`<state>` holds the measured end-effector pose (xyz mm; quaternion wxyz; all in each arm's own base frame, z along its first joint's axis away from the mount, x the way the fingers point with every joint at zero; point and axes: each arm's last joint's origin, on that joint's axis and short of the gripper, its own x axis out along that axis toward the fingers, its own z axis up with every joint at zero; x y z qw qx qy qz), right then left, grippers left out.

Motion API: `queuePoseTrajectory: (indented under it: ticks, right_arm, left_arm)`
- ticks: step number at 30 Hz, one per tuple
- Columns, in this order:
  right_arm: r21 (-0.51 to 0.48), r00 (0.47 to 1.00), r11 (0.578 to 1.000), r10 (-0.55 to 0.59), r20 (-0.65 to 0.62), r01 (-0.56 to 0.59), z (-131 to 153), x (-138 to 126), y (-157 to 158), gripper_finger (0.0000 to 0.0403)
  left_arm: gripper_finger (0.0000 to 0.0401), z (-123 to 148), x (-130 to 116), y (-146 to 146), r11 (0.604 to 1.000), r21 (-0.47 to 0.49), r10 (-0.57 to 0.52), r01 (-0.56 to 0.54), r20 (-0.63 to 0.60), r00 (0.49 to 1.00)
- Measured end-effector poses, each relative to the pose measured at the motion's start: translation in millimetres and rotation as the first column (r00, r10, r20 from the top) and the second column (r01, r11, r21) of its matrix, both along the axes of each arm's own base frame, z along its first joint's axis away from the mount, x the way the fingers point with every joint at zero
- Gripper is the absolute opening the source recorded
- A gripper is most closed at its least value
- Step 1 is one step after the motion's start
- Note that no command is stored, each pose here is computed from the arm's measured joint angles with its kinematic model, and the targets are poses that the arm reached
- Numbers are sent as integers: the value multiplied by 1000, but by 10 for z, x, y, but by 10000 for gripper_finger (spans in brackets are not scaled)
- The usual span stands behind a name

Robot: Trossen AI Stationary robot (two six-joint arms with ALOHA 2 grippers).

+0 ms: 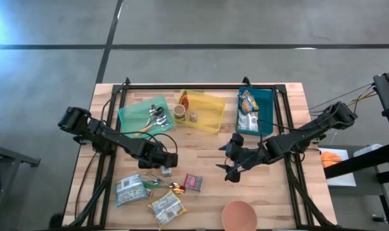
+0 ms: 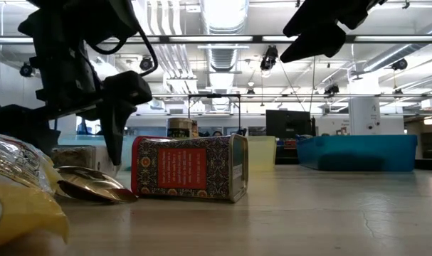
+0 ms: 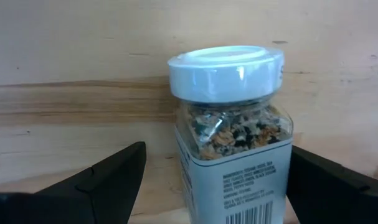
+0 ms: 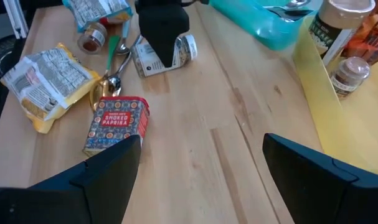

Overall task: Pick & Place Food Item
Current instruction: Put the white seasoning bottle into the yellow bin

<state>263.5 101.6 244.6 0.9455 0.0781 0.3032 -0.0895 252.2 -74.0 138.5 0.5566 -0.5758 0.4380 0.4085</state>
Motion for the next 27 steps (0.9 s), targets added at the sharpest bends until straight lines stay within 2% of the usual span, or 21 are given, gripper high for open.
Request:
queuePoseTrajectory:
  ticks: [4, 8, 11, 17, 23, 27]
  right_arm:
    - [0, 1000, 1000, 0, -1, 0, -2, -1, 0, 336]
    - [-1, 1000, 1000, 1, -1, -1, -2, -1, 0, 336]
    - [-3, 1000, 1000, 3, 0, -3, -2, 0, 0, 336]
    - [-6, 1000, 1000, 5, 0, -5, -1, 1, 0, 336]
    - [-53, 999, 998, 42, -8, -42, -1, 1, 1, 336]
    - [-129, 995, 986, 99, -21, -101, -1, 6, 3, 336]
  left_arm:
    - [351, -34, -29, 4, 1000, -11, -19, 19, 3, 1000]
    - [337, -35, -37, 5, 995, -15, -96, 95, -12, 995]
    - [299, -43, -51, 6, 990, -11, -141, 141, -24, 990]
    - [191, -54, -75, 10, 982, -4, -187, 187, -46, 981]
    - [190, -32, -66, 8, 964, -1, -264, 264, -33, 964]
    - [190, 67, -6, -15, 904, 25, -426, 426, 9, 904]
